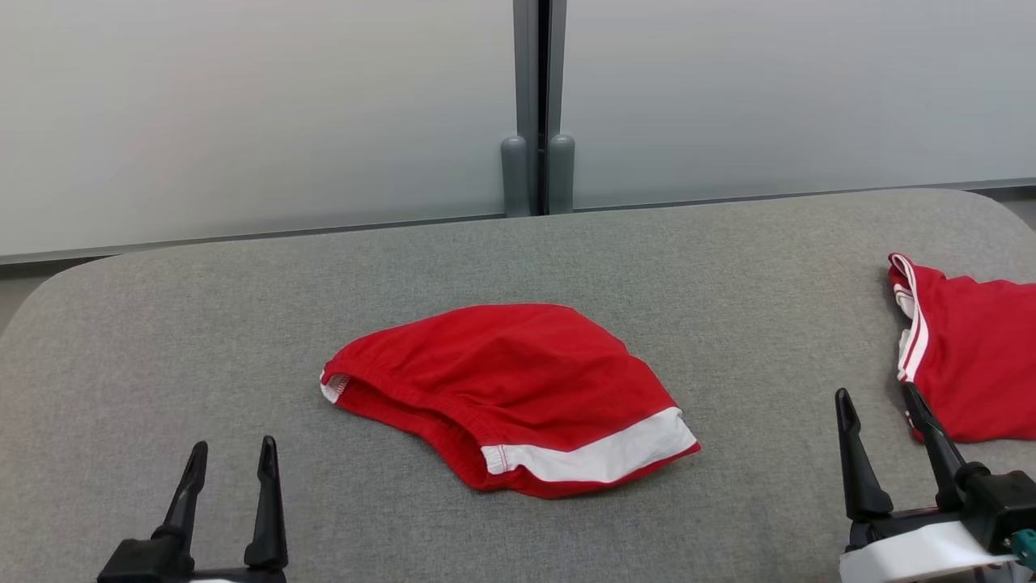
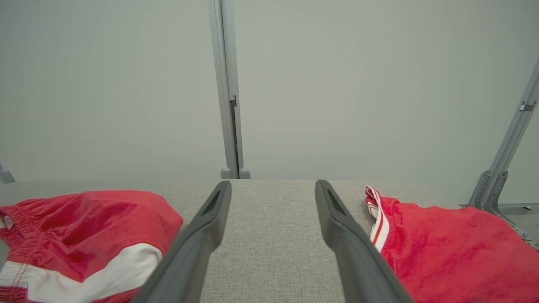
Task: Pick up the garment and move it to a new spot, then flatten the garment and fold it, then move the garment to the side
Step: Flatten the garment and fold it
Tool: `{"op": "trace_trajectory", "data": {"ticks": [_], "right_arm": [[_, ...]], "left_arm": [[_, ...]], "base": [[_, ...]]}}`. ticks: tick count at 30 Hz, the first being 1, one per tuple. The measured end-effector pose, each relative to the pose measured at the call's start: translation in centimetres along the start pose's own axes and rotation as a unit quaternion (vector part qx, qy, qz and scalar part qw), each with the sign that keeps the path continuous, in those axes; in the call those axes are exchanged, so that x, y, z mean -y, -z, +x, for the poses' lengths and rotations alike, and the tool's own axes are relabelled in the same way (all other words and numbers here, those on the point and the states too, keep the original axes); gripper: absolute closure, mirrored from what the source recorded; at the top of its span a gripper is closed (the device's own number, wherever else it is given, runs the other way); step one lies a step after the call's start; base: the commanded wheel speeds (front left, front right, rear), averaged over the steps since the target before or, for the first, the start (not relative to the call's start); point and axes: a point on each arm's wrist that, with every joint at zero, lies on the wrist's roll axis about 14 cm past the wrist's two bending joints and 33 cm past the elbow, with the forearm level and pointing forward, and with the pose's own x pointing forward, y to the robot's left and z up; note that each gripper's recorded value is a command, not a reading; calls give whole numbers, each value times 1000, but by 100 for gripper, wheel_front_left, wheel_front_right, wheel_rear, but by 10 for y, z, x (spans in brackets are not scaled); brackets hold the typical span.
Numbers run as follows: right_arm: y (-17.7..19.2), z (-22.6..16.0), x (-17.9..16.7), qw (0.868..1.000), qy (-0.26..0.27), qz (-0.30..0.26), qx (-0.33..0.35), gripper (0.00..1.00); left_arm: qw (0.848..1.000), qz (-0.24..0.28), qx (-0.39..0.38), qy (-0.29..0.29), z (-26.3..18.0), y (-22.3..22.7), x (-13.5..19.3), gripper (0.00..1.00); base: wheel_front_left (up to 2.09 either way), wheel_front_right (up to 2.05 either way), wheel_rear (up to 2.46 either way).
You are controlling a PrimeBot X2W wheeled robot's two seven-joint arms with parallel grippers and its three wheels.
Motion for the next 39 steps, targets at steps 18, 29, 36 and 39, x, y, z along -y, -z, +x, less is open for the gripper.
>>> {"op": "trace_trajectory", "data": {"ticks": [18,29,36,39], "right_arm": [[5,2,-7,1000,-11,-6,-8,0],[3,-17,31,999,52,-7,-11,0],[8,-27,49,996,82,-11,-22,0],[9,-27,51,996,85,-11,-23,0]], "left_arm": [[984,-57,-29,165,4,18,100,0],[947,-50,-184,259,-7,103,158,0],[944,-30,-214,251,5,126,152,0],[940,-39,-210,267,7,123,163,52]], "base": [[0,0,0],[0,0,0],[0,0,0],[0,0,0]]}}
